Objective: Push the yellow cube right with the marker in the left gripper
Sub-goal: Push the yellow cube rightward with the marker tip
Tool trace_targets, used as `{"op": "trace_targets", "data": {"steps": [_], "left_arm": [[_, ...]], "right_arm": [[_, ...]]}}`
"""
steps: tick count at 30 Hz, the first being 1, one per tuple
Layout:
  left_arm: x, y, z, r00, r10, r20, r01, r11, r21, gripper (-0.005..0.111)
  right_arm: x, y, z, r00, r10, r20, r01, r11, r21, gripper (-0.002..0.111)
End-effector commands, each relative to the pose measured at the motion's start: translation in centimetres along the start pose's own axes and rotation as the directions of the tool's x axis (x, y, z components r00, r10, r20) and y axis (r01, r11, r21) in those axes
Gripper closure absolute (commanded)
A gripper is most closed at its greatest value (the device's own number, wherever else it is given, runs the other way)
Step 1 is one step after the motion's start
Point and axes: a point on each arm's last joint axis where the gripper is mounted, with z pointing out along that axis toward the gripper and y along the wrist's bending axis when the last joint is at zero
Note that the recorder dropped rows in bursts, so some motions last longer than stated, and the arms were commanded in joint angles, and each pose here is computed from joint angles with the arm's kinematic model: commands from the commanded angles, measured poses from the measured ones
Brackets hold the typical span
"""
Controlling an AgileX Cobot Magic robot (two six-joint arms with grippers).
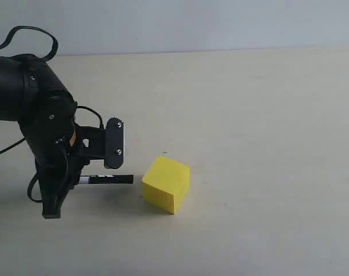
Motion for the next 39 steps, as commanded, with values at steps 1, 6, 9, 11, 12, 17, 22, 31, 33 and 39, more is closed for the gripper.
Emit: {"op": "trace_targets", "data": {"steps": [1, 6, 9, 11, 12, 17, 22, 31, 33, 39], "left_arm": [[1.6, 0.2, 0.1, 0.992, -0.054, -0.111, 0.058, 0.998, 0.038, 0.107], [1.1, 0.2, 0.0, 0.995, -0.066, -0.077, 0.068, 0.997, 0.025, 0.107], [-0.1, -0.4, 0.0, 0.997, -0.081, -0.02, 0.082, 0.996, 0.041, 0.107], [-1.1, -1.0, 0.0, 0.999, -0.054, -0.007, 0.054, 0.998, 0.039, 0.107], [-1.7, -1.4, -0.1, 0.999, -0.036, 0.0, 0.036, 0.999, 0.035, 0.107], [-4.2, -2.3, -1.2, 0.999, 0.008, 0.047, -0.008, 1.0, -0.004, 0.107], [-3.9, -2.4, -1.3, 1.0, 0.006, -0.003, -0.006, 1.0, 0.012, 0.107], [-2.9, -1.9, -1.2, 0.997, -0.036, -0.064, 0.036, 0.999, 0.006, 0.107], [-2.9, -1.9, -1.2, 0.997, -0.036, -0.064, 0.036, 0.999, 0.006, 0.107], [-2.9, -2.0, -1.2, 0.997, -0.039, -0.074, 0.04, 0.999, 0.017, 0.107]], "right_arm": [[0.1, 0.0, 0.0, 1.0, -0.005, 0.005, 0.005, 1.0, 0.002, 0.108], [0.1, 0.0, 0.0, 1.0, -0.005, 0.005, 0.005, 1.0, 0.002, 0.108], [0.1, 0.0, 0.0, 1.0, -0.005, 0.005, 0.005, 1.0, 0.002, 0.108], [0.1, 0.0, 0.0, 1.0, -0.005, 0.005, 0.005, 1.0, 0.002, 0.108], [0.1, 0.0, 0.0, 1.0, -0.005, 0.005, 0.005, 1.0, 0.002, 0.108], [0.1, 0.0, 0.0, 1.0, -0.005, 0.005, 0.005, 1.0, 0.002, 0.108], [0.1, 0.0, 0.0, 1.0, -0.005, 0.005, 0.005, 1.0, 0.002, 0.108], [0.1, 0.0, 0.0, 1.0, -0.005, 0.005, 0.005, 1.0, 0.002, 0.108], [0.1, 0.0, 0.0, 1.0, -0.005, 0.005, 0.005, 1.0, 0.002, 0.108], [0.1, 0.0, 0.0, 1.0, -0.005, 0.005, 0.005, 1.0, 0.002, 0.108]]}}
